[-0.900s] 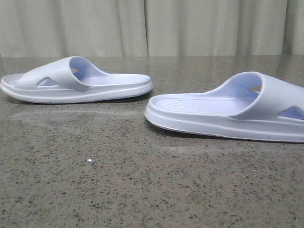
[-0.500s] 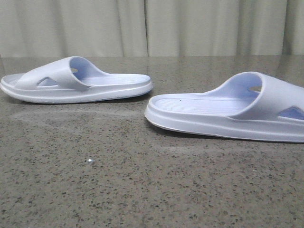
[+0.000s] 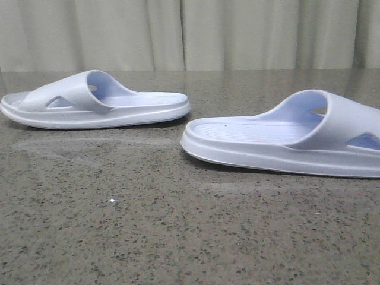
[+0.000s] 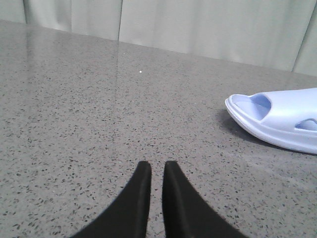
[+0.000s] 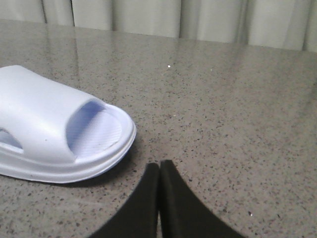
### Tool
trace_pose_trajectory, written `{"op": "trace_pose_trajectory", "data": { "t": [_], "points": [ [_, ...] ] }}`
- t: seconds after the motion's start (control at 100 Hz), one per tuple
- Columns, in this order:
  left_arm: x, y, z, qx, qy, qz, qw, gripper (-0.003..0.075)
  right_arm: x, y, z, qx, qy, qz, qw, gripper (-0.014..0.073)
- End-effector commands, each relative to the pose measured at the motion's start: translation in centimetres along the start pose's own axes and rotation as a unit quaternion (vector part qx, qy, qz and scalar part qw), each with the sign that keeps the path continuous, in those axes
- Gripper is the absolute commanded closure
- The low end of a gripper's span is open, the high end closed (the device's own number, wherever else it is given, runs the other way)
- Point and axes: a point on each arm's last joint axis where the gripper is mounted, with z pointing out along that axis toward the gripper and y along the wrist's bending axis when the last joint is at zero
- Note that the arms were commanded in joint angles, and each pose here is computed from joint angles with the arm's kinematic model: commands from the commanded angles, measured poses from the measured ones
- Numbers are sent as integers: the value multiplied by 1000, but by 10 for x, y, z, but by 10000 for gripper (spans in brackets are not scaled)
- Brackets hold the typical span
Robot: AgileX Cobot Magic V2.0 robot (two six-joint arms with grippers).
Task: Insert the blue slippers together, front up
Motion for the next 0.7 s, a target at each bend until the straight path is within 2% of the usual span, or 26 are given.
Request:
{"op": "trace_pose_trajectory", "data": {
  "t": [0.0, 0.26, 0.37, 0.49, 0.59, 0.69],
  "points": [
    [-5, -1, -1, 8, -43, -5, 999, 705, -4, -2, 1, 13, -49, -4, 999, 673],
    [-7, -1, -2, 11, -58, -13, 998, 705, -11, -3, 0, 18, -88, 13, 996, 673],
    [-10, -2, -2, 21, -75, -72, 994, 705, -11, -3, 0, 13, -92, 87, 992, 673],
    [-13, -3, -3, 31, -85, -146, 985, 705, -11, -3, 0, 6, -92, 181, 979, 673],
    [-14, -3, -3, 38, -92, -207, 973, 705, -12, -3, 0, -3, -92, 277, 957, 673],
    [-17, -3, -4, 50, -92, -302, 948, 705, -13, -3, 0, -10, -91, 350, 932, 673]
  ]
}}
